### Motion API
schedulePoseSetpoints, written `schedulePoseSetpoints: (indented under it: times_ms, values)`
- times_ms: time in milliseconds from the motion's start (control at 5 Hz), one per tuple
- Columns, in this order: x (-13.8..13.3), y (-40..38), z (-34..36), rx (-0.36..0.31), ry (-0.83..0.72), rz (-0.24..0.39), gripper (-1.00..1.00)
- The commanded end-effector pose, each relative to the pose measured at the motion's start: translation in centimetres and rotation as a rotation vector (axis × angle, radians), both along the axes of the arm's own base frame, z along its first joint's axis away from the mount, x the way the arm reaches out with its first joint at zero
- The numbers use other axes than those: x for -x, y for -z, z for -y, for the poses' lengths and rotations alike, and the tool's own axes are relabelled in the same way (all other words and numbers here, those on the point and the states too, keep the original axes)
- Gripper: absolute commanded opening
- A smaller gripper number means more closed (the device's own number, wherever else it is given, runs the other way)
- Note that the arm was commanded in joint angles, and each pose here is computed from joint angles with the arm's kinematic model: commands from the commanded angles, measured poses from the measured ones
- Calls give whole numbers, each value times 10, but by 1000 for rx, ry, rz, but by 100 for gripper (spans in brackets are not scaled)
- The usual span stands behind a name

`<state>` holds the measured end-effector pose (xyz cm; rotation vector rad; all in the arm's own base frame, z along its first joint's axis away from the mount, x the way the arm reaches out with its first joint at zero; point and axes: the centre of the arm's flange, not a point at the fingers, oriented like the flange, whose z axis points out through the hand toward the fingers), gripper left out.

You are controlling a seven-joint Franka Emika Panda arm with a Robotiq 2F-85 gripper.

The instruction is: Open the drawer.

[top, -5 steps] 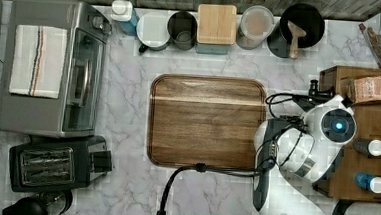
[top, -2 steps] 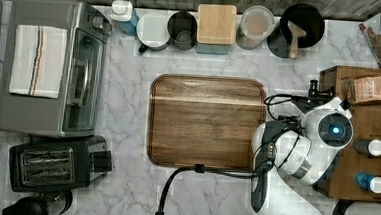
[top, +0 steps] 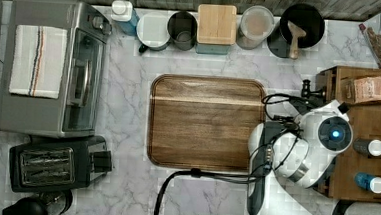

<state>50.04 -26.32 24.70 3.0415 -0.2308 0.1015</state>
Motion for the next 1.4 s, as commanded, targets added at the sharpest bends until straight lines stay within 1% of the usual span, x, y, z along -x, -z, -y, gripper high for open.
schedulePoseSetpoints:
  times_ms: [200, 400, 600, 800, 1000, 1400]
  values:
    - [4, 16, -255, -102, -173, -41, 100]
    - [5, 18, -277, -123, -211, -58, 100]
    - [5, 13, -294, -127, -211, -75, 100]
    - [7, 9, -310, -122, -194, -72, 100]
    - [3, 2, -316, -167, -154, -97, 100]
    - [2, 2, -316, -167, -154, -97, 100]
